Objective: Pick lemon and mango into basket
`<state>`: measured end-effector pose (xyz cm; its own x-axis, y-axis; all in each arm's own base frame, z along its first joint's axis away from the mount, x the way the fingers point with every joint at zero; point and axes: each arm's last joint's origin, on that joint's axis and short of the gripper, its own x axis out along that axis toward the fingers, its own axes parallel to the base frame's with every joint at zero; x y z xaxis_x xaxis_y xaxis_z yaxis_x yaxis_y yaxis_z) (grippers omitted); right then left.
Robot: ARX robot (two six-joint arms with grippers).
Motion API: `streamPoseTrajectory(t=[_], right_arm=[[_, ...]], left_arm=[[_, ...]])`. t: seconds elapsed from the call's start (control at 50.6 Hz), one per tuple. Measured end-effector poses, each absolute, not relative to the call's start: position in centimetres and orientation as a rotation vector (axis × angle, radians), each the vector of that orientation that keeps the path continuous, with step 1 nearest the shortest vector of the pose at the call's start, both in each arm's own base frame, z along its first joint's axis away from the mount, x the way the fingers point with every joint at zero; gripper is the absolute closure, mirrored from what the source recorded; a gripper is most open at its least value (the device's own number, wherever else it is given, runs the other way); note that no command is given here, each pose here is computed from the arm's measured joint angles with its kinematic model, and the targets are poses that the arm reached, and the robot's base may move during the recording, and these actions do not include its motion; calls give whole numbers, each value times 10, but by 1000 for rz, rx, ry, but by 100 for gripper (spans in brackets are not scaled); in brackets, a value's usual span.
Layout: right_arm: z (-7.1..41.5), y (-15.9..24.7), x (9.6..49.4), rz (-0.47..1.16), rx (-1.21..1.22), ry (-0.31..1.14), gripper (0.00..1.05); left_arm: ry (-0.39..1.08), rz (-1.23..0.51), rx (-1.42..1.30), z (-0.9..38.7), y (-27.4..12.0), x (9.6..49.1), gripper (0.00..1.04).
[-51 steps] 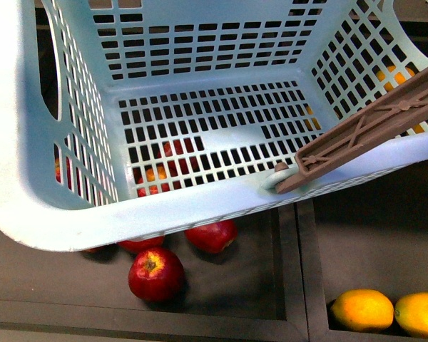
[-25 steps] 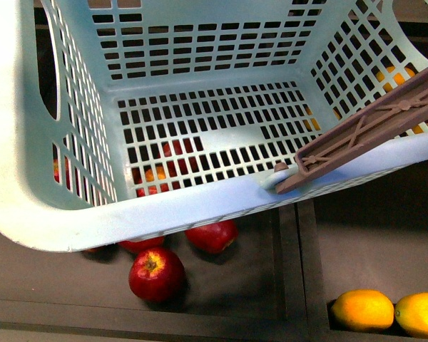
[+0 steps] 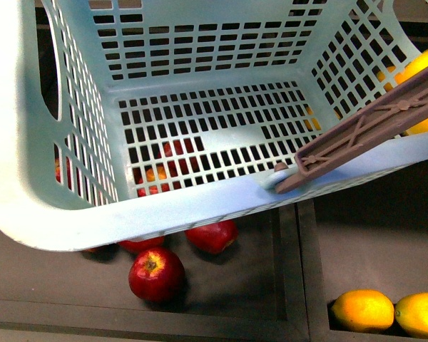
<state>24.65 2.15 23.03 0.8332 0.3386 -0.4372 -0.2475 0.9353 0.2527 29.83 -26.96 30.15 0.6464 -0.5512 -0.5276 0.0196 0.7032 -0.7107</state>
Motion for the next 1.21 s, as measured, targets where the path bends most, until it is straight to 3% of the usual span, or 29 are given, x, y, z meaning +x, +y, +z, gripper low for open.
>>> streamPoseTrajectory(t=[0.119, 0.396, 0.475, 0.554, 0.692, 0.93, 1.206], right_arm=[[231, 19, 246, 291, 197, 496, 7], [258, -30, 219, -62, 185, 353, 9], [261, -41, 205, -39, 133, 178, 19], [251, -38, 187, -19, 41, 1, 36], [223, -26, 171, -7, 20, 16, 64], [203, -15, 153, -7, 3, 8, 103], [189, -1, 139, 2, 3, 7, 103]], left_arm=[[812, -360, -727, 301, -270, 298, 100], [812, -358, -727, 301, -270, 299, 100], [813, -359, -727, 301, -270, 298, 100], [813, -359, -727, 301, -270, 298, 100], [818, -364, -731, 301, -271, 298, 100], [813, -358, -729, 301, -270, 299, 100], [813, -358, -730, 301, -270, 298, 100]])
